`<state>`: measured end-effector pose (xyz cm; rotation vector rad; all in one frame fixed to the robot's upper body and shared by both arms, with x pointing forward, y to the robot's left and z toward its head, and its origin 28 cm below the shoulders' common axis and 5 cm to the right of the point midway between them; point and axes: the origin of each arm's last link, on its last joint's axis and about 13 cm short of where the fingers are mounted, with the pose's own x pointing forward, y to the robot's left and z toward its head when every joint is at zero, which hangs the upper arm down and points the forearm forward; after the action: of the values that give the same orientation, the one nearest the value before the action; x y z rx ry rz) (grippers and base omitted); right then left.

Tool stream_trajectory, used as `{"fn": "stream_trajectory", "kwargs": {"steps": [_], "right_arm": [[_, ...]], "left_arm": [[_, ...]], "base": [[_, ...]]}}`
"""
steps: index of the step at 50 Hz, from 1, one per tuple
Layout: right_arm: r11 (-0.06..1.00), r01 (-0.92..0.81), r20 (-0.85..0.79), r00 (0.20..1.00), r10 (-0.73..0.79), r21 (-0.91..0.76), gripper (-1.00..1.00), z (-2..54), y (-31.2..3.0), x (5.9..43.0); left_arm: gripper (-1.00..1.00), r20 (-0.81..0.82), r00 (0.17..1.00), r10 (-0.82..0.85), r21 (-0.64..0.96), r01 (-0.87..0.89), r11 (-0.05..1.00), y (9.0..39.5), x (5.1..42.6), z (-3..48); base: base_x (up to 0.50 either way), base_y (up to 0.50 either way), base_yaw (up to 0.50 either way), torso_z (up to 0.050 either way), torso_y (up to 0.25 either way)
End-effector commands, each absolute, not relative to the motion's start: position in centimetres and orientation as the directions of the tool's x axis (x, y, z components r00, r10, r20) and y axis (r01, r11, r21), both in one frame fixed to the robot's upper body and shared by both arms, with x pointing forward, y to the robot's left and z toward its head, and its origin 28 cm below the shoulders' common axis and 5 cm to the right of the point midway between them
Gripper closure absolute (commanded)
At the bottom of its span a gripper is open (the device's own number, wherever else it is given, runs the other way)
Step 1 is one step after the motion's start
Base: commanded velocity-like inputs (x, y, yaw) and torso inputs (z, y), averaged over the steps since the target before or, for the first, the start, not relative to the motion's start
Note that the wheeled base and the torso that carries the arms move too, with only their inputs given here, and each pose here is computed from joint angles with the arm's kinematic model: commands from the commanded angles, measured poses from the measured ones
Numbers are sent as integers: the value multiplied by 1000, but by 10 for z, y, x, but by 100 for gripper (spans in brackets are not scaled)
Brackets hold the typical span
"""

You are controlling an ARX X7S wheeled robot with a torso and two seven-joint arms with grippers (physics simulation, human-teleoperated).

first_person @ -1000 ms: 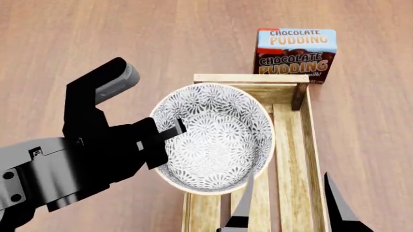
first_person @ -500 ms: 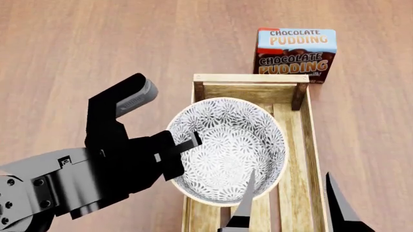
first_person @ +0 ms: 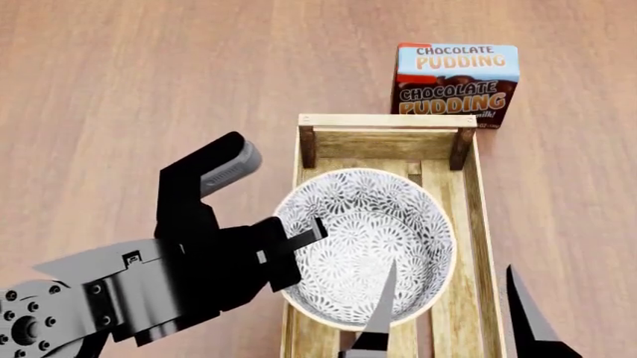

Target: Pick up the bowl on the left and put it in the tray.

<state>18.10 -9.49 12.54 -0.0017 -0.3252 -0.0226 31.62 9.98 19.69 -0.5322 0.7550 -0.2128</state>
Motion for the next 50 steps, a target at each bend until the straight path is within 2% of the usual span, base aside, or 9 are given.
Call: {"fn": "stream_trajectory", "kwargs": {"steps": [1, 8, 50], "right_arm": [[1000, 16, 336, 942, -14, -2, -100, 130, -95, 179], [1000, 17, 336, 942, -15, -2, -100, 129, -96, 179], [1000, 19, 338, 941, -17, -3, -100, 129, -96, 179]], "left_arm": [[100, -536, 706, -463, -632, 28, 774, 92, 318, 199], [100, -509, 723, -467, -625, 63, 778, 90, 319, 198], [100, -525, 698, -487, -639, 55, 767, 78, 323, 170]], "base": [[0, 0, 0, 0, 0], [0, 0, 0, 0, 0], [0, 0, 0, 0, 0]]}}
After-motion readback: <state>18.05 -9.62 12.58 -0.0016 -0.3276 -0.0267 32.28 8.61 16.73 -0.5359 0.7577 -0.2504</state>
